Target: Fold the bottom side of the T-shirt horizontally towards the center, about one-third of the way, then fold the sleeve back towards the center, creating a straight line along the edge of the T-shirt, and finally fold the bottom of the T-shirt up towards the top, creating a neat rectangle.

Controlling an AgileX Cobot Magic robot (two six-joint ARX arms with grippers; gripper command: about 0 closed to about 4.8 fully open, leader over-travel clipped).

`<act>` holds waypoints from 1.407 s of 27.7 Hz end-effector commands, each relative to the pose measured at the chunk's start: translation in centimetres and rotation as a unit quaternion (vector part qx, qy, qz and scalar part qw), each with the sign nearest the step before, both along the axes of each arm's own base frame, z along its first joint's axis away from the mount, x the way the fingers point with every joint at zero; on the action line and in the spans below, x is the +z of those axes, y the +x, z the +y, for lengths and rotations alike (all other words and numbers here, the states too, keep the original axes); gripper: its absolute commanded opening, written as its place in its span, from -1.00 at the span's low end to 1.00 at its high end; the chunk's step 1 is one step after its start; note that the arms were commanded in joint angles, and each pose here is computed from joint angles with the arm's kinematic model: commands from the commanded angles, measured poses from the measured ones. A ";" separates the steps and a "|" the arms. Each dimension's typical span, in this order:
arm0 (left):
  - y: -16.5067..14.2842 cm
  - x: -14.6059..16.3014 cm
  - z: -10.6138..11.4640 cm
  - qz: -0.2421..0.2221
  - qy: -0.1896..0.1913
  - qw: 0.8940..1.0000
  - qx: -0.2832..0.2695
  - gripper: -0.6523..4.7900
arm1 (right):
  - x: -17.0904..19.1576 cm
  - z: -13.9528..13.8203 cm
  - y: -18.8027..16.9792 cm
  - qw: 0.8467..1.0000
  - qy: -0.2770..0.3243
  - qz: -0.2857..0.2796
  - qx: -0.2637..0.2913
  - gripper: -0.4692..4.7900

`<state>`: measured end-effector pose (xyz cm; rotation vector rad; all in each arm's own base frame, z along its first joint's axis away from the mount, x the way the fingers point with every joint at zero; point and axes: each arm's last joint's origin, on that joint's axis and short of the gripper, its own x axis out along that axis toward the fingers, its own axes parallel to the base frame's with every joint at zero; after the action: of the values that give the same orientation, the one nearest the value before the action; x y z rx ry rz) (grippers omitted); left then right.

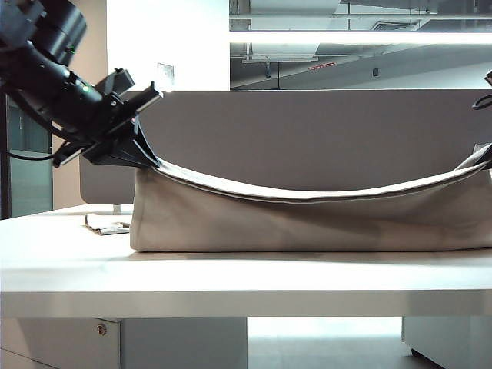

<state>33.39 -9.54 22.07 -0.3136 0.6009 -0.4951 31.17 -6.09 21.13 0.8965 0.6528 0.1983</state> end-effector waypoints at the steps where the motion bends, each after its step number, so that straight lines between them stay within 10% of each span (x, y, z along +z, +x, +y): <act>1: 1.2 -0.4 -0.3 0.021 0.017 1.000 -0.009 -0.78 | -0.2 -0.2 0.7 1.000 0.001 0.006 -0.001 -0.83; 27: 8.0 -1.6 -0.6 0.013 0.052 0.999 0.004 -0.76 | -1.2 -0.9 7.7 1.000 -0.014 -0.003 0.013 -0.73; 34: 8.3 -1.3 -0.5 -0.016 0.068 0.998 0.004 0.52 | -0.6 -0.3 8.6 0.998 -0.034 -0.057 0.023 0.50; 36: 8.4 -1.2 -0.2 -0.019 0.071 0.997 0.012 0.94 | -0.4 -0.4 8.7 0.996 -0.039 -0.074 0.023 0.64; 39: 8.4 -1.2 0.4 -0.013 0.075 0.997 0.022 1.00 | -0.3 -0.7 8.7 0.995 -0.049 -0.082 0.024 0.70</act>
<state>41.71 -9.61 20.45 -0.1812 0.6121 -0.4249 39.78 -6.54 20.43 0.7910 0.5541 0.2677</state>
